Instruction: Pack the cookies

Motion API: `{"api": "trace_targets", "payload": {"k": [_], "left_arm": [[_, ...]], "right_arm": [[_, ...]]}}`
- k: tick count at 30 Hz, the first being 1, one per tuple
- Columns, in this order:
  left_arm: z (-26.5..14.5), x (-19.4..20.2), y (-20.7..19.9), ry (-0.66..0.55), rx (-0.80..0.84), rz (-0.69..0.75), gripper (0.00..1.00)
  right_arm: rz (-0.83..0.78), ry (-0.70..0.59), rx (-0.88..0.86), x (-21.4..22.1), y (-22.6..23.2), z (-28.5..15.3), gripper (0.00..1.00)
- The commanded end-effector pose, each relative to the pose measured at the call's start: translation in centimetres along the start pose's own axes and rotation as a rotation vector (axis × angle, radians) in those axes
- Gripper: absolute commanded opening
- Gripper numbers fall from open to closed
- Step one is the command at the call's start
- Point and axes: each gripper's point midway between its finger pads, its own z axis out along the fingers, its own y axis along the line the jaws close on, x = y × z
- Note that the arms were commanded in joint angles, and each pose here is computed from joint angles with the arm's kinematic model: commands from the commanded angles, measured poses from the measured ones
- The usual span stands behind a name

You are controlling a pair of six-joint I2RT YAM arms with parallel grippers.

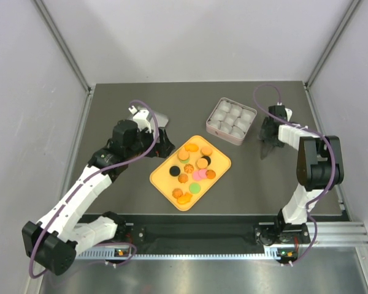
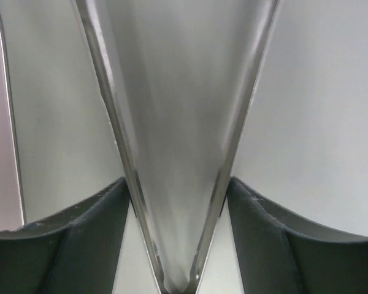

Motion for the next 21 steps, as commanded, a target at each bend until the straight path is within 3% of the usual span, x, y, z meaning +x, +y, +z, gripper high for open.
{"api": "trace_targets", "payload": {"k": [1,3,11,21], "left_arm": [[0.3,-0.7,-0.5,-0.03,0.029,0.023,0.99],[0.3,-0.8,-0.5,-0.03,0.029,0.023,0.99],[0.2,-0.8,-0.1,-0.033,0.007,0.025,0.99],[0.1,-0.8,0.0,-0.033,-0.002,0.029,0.99]], "right_arm": [[0.0,0.015,-0.001,0.0,-0.6,-0.7,0.58],[0.004,-0.018,-0.003,-1.0,-0.7,-2.1,0.54],[0.035,-0.19,-0.076,-5.7,-0.9,-10.3,0.55],[-0.009,-0.272,-0.209,-4.6,-1.0,-18.6,0.48]]}}
